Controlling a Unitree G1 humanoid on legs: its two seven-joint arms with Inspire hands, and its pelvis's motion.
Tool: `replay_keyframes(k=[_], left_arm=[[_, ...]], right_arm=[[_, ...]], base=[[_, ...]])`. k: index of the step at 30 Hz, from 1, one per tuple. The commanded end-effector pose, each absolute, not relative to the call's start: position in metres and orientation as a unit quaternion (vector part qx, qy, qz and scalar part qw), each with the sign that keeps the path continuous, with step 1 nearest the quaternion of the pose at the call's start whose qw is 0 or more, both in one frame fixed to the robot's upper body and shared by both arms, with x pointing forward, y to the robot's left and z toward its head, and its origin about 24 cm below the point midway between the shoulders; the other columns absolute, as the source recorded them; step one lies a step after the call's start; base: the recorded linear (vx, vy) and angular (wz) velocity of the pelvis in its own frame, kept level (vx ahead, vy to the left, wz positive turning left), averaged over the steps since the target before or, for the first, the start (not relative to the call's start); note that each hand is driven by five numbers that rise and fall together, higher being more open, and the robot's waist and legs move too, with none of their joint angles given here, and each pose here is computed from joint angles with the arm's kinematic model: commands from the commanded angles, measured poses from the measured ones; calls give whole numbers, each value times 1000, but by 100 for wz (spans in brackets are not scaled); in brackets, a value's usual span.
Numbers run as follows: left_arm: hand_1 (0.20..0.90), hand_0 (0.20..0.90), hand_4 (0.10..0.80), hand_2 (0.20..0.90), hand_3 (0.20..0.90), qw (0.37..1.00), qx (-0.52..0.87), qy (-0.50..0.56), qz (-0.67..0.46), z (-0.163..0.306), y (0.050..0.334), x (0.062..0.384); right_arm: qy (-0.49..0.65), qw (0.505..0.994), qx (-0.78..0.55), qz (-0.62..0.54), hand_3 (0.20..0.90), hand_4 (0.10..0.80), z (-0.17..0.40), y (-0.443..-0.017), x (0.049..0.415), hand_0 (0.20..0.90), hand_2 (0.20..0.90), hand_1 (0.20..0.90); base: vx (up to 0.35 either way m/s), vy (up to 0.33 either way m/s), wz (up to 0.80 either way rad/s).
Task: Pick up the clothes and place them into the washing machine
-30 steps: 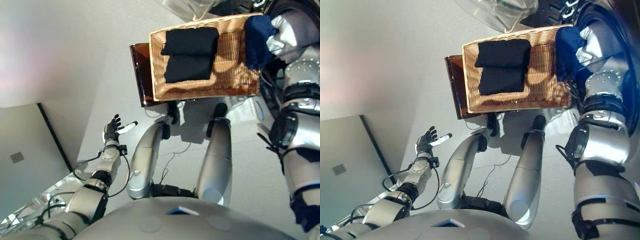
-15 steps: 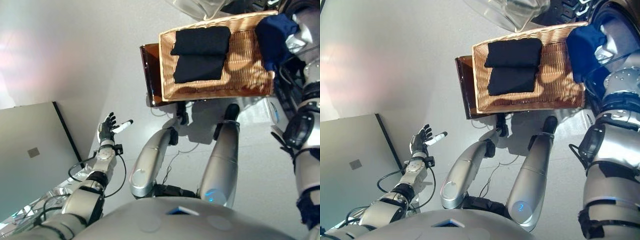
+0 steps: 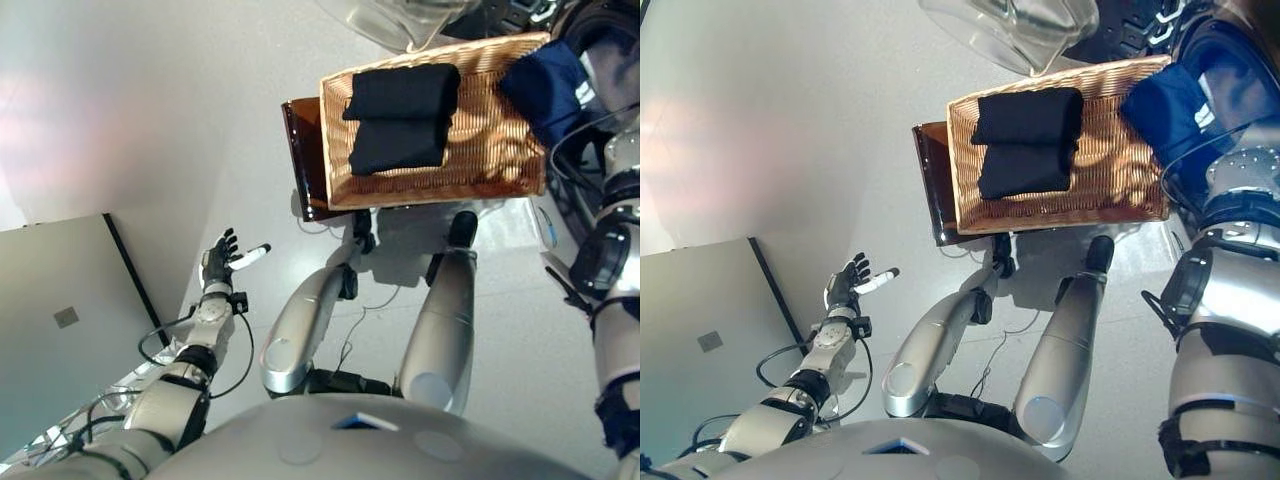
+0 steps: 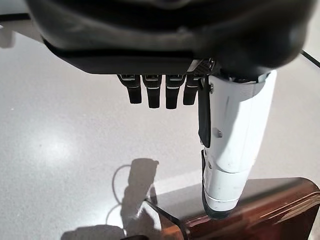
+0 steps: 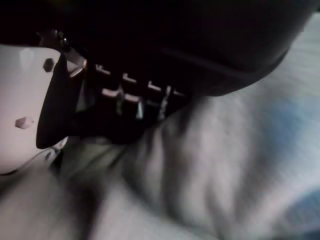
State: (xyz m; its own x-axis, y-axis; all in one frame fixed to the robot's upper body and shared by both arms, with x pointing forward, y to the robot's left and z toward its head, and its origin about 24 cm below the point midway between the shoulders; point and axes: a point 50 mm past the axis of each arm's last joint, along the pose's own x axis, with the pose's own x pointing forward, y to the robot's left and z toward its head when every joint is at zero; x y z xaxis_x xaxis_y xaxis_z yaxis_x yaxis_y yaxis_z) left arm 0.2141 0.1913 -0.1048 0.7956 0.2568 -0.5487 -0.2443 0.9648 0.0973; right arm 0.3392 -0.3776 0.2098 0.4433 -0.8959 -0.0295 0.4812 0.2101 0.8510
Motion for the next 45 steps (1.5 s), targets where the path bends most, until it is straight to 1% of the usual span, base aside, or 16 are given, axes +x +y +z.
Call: replay_keyframes(k=[1,6,11,12,17,22,29,33,36,40,45], left_arm=[[900,900,800,900,900,929,35,337,148,-121,202,191],[900,900,800,900,900,924,31,353,147,-125,198,186],[900,900,800,900,900,921,37,360,145,-127,197,183],[900,900,800,900,900,920,39,361,146,-128,196,182],[900,900,800,900,900,922,38,358,141,-127,193,184],[900,900,800,900,900,925,38,352,135,-127,190,184],[900,900,800,900,900,921,41,363,134,-130,188,180],[900,900,800,900,900,920,42,366,136,-130,189,179],[900,900,800,900,900,922,37,362,133,-129,186,183],[900,900,800,900,900,924,34,357,132,-127,185,187],[900,900,800,900,900,924,39,357,131,-127,187,186]], right_arm=[[-326,770,411,-364,900,800,250,-342,358,900,900,900],[-255,791,447,-331,900,800,203,-299,378,900,900,900],[-203,802,472,-305,900,800,169,-263,386,900,900,900],[-181,805,480,-298,900,800,155,-251,387,900,900,900],[-152,802,498,-293,900,800,138,-235,388,900,900,900],[-126,805,495,-302,900,800,124,-231,387,900,900,900],[-62,819,482,-303,900,800,85,-221,378,900,900,900],[-47,823,485,-293,900,800,75,-212,376,900,900,900],[-5,833,481,-274,900,800,52,-195,369,900,900,900],[23,844,475,-249,900,800,37,-178,362,900,900,900],[68,875,435,-200,900,800,21,-159,355,900,900,900]], base=[[-6,36,-4],[-26,22,-8],[-28,8,-4],[-14,25,-4],[-3,10,-2],[0,3,-1],[5,1,1],[0,0,0],[0,0,0],[0,0,0],[0,0,0]])
